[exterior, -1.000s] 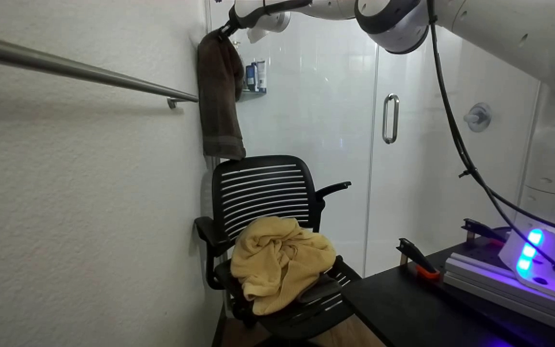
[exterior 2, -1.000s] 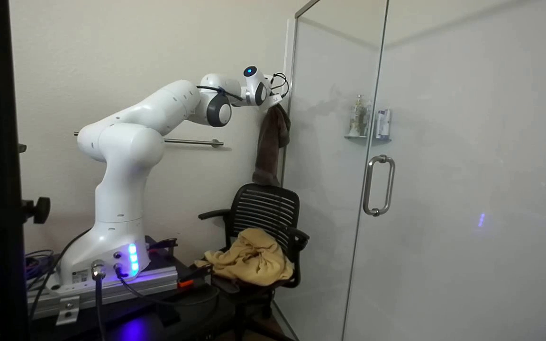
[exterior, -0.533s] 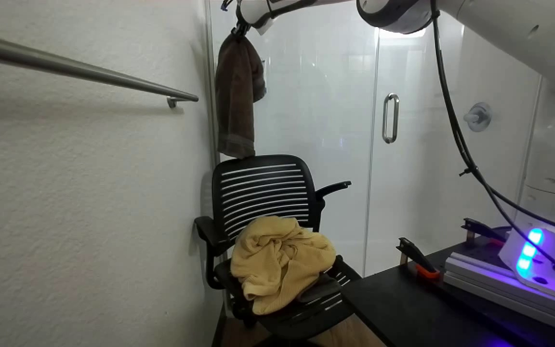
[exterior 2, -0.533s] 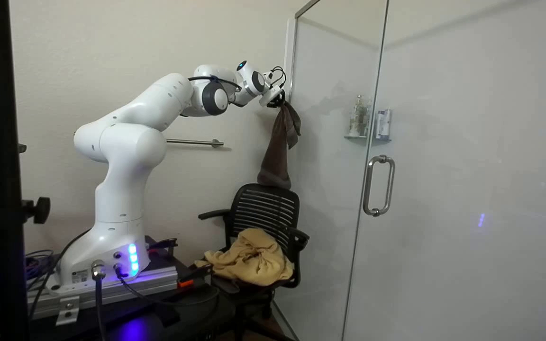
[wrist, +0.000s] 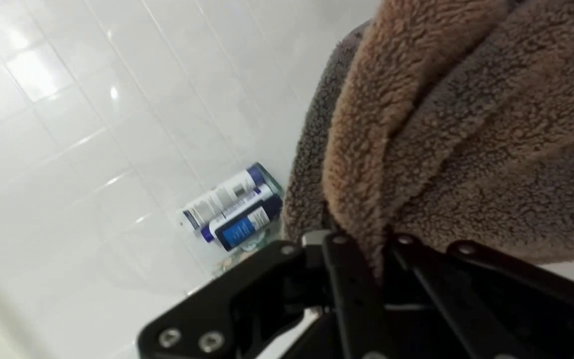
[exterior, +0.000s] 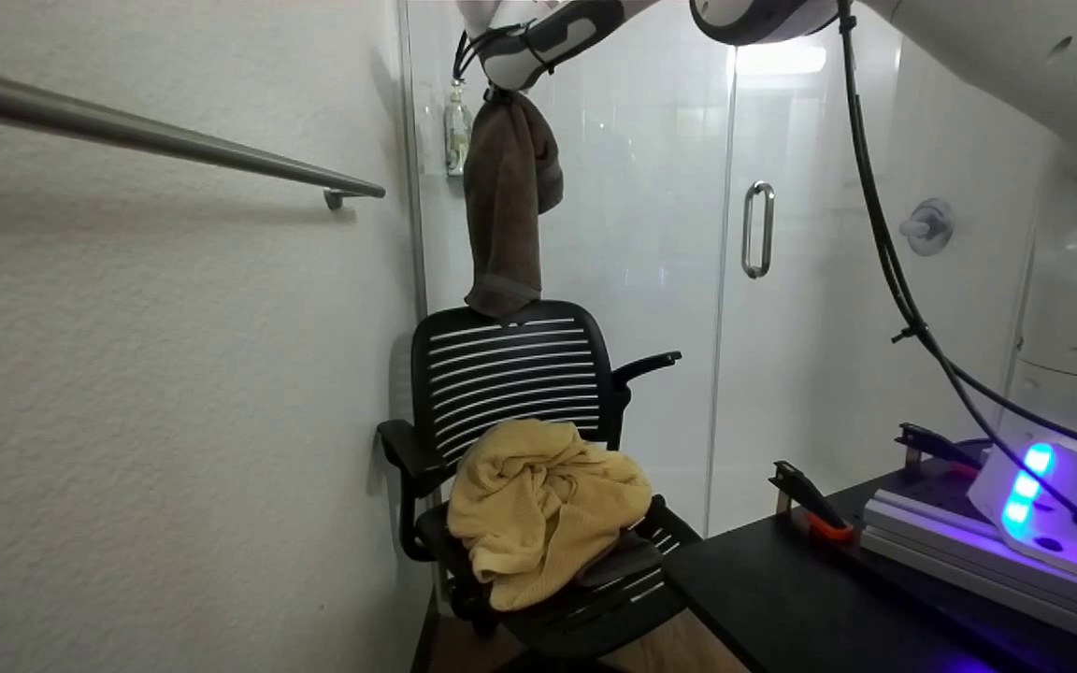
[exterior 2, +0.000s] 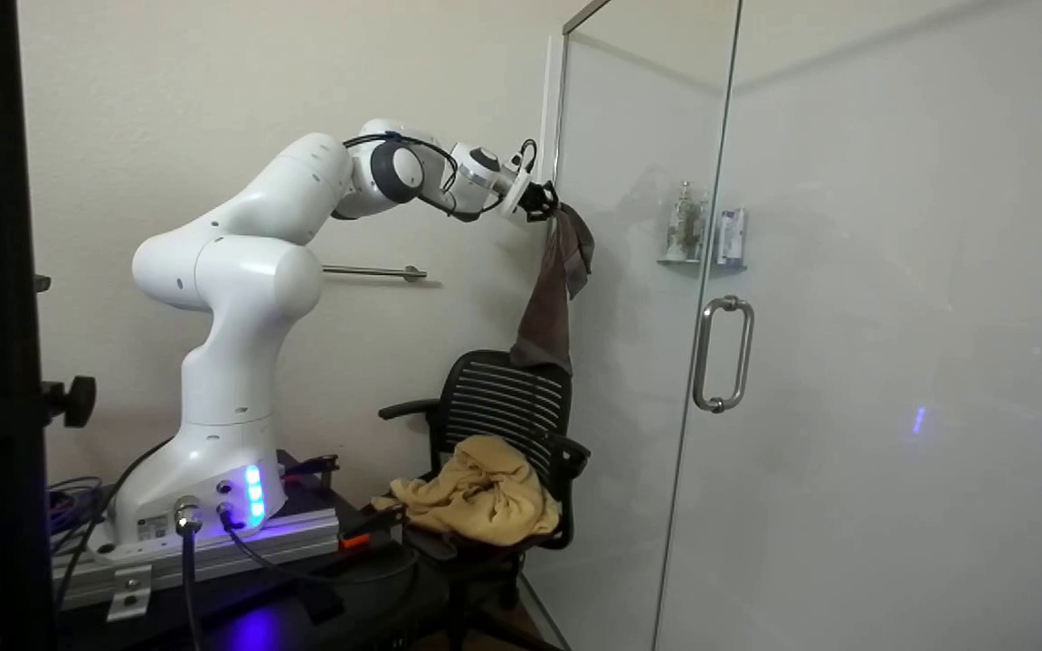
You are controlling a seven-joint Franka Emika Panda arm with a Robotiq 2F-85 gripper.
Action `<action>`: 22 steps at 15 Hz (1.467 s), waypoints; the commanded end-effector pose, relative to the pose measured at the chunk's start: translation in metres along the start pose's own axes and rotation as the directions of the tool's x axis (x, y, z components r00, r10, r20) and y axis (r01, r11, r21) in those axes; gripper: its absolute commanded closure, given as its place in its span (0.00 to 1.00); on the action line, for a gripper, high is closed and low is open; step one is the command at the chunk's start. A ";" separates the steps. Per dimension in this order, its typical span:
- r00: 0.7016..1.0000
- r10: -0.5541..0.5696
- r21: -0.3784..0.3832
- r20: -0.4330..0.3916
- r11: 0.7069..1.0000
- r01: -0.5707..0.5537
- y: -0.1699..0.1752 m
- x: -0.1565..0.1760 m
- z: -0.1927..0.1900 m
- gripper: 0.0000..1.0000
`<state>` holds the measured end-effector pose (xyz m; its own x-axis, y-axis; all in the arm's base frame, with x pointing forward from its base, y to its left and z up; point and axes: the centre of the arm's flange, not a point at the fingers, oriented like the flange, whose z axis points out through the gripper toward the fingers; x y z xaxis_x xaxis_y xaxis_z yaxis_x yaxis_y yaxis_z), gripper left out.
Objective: Hang the dark towel on the back of the chair
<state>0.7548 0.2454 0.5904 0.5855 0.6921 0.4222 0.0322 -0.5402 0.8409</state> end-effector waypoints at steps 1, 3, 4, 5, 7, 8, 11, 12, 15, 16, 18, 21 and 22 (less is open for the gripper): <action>0.992 0.027 -0.007 0.123 1.000 -0.026 -0.008 -0.053 -0.030 0.97; 0.987 0.100 -0.005 0.124 0.995 -0.100 -0.004 -0.054 -0.029 0.97; 0.987 0.130 -0.051 0.097 0.991 -0.125 0.008 -0.052 -0.025 0.97; 0.985 0.160 -0.089 0.068 0.984 -0.154 0.020 -0.049 -0.022 0.97; 0.981 0.186 -0.169 -0.045 0.967 -0.191 0.050 -0.035 -0.012 0.97; 0.979 0.181 -0.201 -0.092 0.960 -0.196 0.066 -0.029 -0.007 0.97; 0.963 0.194 -0.255 -0.186 0.937 -0.238 0.093 -0.027 0.005 0.97; 0.955 0.216 -0.243 -0.202 0.934 -0.262 0.092 -0.027 0.010 0.97; 0.944 0.235 -0.183 -0.232 0.943 -0.280 0.074 -0.022 0.025 0.97; 0.940 0.234 -0.152 -0.247 0.949 -0.276 0.066 -0.017 0.029 0.97; 0.925 0.245 -0.081 -0.291 0.957 -0.279 0.052 -0.008 0.034 0.97; 0.898 0.272 0.003 -0.346 0.957 -0.289 0.039 0.004 0.037 0.97; 0.889 0.285 0.027 -0.359 0.955 -0.296 0.036 0.007 0.039 0.97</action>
<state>0.7641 0.2063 0.6028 0.3053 0.6320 0.7123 -0.1628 -0.7024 0.6929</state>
